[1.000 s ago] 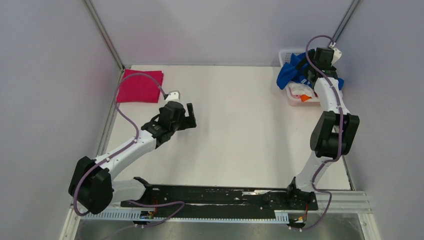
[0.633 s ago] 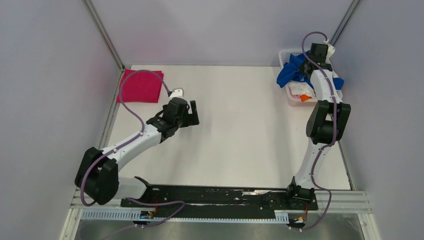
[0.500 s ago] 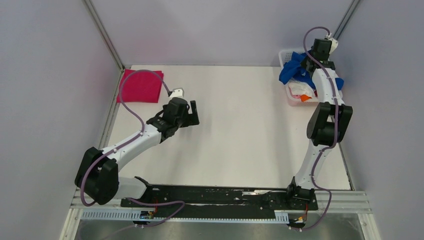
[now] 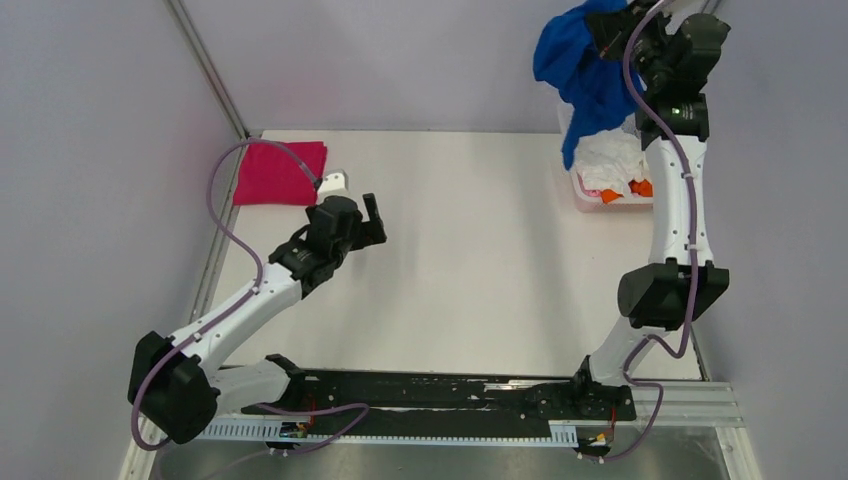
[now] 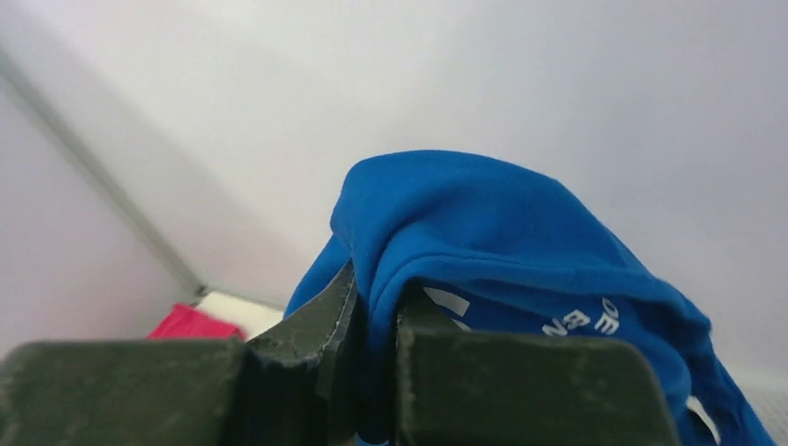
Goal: Fold and stack the t-shirts
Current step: Grab crumpled tshirt from bin with the right arm, then move the tshirt to the center of the board
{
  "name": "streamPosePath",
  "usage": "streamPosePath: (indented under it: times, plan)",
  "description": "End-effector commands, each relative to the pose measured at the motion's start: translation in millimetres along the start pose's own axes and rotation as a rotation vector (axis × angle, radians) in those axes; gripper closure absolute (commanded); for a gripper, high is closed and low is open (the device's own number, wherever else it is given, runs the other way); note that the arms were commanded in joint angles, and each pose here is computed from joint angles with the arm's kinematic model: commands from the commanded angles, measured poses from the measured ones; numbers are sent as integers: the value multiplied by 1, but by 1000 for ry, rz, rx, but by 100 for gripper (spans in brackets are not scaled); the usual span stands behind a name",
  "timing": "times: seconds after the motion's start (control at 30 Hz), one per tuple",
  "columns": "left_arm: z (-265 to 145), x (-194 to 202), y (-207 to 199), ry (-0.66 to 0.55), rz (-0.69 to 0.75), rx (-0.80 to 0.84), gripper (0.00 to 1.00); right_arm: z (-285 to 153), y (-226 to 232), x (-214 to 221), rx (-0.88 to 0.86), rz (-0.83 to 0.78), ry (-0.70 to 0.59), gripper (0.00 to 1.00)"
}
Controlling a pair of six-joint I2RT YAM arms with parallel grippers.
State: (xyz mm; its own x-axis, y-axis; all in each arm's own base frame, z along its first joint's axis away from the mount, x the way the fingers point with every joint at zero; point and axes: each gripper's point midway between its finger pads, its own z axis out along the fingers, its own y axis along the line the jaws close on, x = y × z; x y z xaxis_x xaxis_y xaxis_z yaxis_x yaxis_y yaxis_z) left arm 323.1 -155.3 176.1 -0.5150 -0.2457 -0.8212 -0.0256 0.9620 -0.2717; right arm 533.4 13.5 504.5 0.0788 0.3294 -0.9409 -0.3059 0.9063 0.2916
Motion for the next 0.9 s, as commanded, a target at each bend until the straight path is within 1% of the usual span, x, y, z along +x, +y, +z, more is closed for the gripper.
streamPosePath:
  times: [0.0,0.03,0.07,0.1,0.2,0.23,0.3,0.37,0.43,0.5,0.53,0.57,0.63,0.67,0.73,0.77,0.8,0.87]
  plan:
    - [-15,-8,27,-46,-19,-122,0,-25,136,-27,-467,-79,-23,100]
    - [-18,-9,34,-49,-18,-148,0,-30,162,-19,-548,-71,0,100]
    - [-22,-11,37,-62,-29,-163,0,-35,182,-13,-613,-70,18,100]
    - [-25,-7,42,-51,-25,-181,0,-41,200,-6,-677,-73,38,100]
    - [-36,-8,54,-68,-54,-219,0,-59,248,20,-853,-92,98,100]
    - [-39,-3,59,-57,-51,-234,0,-68,262,33,-922,-92,138,100]
    - [-45,0,66,-56,-68,-253,0,-85,277,57,-1018,-91,204,100]
    - [-50,4,72,-55,-81,-269,0,-99,275,83,-1044,-68,273,100]
    - [-55,6,77,-54,-91,-281,0,-106,257,117,-970,-61,335,97]
    - [-58,9,80,-50,-104,-289,0,-116,225,165,-828,-88,400,93]
    - [-60,12,83,-43,-102,-298,0,-118,203,190,-739,-132,426,89]
    - [-60,13,84,-41,-113,-302,0,-124,178,219,-628,-139,478,88]
    - [-62,19,88,-25,-121,-319,0,-134,114,268,-324,-140,571,84]
    - [-62,24,90,-10,-119,-326,0,-141,81,286,-166,-120,610,71]
    - [-61,31,91,11,-128,-325,0,-157,19,308,129,-67,659,26]
    - [-60,33,91,17,-132,-323,0,-167,-4,314,253,-41,674,11]
    - [-57,37,89,31,-132,-312,0,-175,-22,317,361,-32,682,2]
    - [-52,41,84,52,-135,-291,0,-188,-34,319,459,-25,697,0]
